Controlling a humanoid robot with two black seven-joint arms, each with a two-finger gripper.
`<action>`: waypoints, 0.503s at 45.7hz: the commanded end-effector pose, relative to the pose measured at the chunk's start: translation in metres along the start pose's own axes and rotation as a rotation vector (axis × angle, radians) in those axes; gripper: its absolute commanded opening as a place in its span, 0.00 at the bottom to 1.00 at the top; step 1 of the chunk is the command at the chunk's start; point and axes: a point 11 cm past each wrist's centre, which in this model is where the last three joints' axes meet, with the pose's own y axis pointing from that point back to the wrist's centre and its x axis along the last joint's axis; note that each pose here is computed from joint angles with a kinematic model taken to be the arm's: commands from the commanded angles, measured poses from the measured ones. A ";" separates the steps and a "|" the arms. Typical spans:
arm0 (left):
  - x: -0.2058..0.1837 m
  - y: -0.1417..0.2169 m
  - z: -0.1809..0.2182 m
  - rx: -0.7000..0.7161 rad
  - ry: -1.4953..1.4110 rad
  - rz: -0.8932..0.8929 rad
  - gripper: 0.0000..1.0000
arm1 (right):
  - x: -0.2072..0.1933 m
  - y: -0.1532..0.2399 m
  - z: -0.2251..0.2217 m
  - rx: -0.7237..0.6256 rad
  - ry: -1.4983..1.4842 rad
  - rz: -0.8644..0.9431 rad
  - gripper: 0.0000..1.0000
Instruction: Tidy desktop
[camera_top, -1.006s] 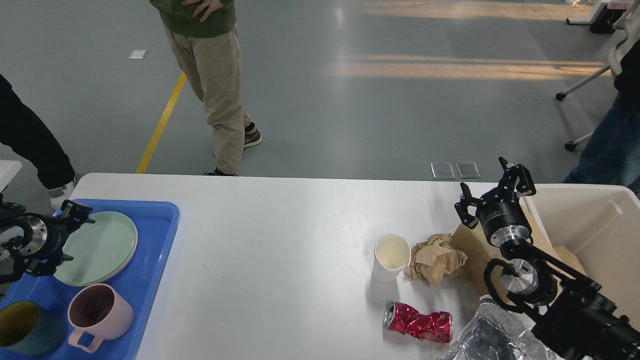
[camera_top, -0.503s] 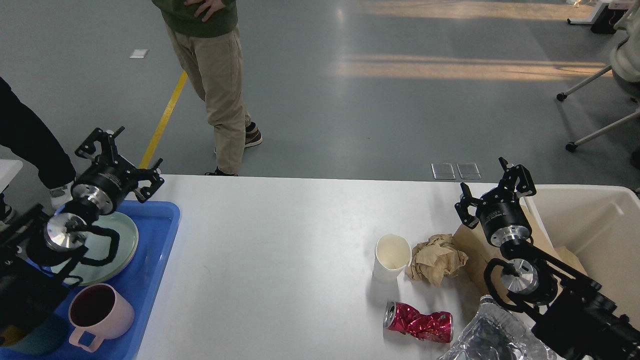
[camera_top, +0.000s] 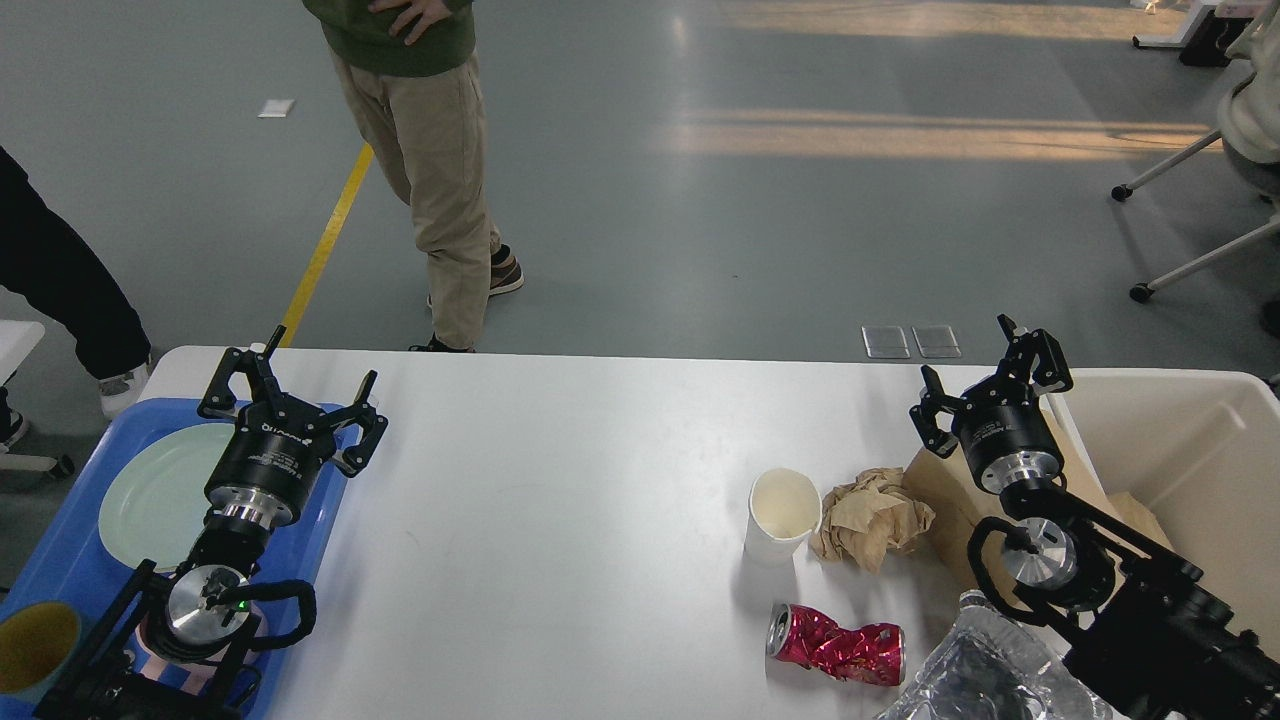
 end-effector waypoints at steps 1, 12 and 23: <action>0.012 0.003 0.002 -0.008 0.008 0.004 0.96 | 0.000 0.000 0.000 0.000 -0.001 0.000 1.00; 0.017 0.005 0.007 -0.033 0.014 0.015 0.96 | 0.000 0.000 0.000 -0.001 0.000 -0.001 1.00; 0.019 0.008 0.010 -0.088 0.115 0.014 0.96 | 0.000 0.000 0.000 0.000 0.001 0.000 1.00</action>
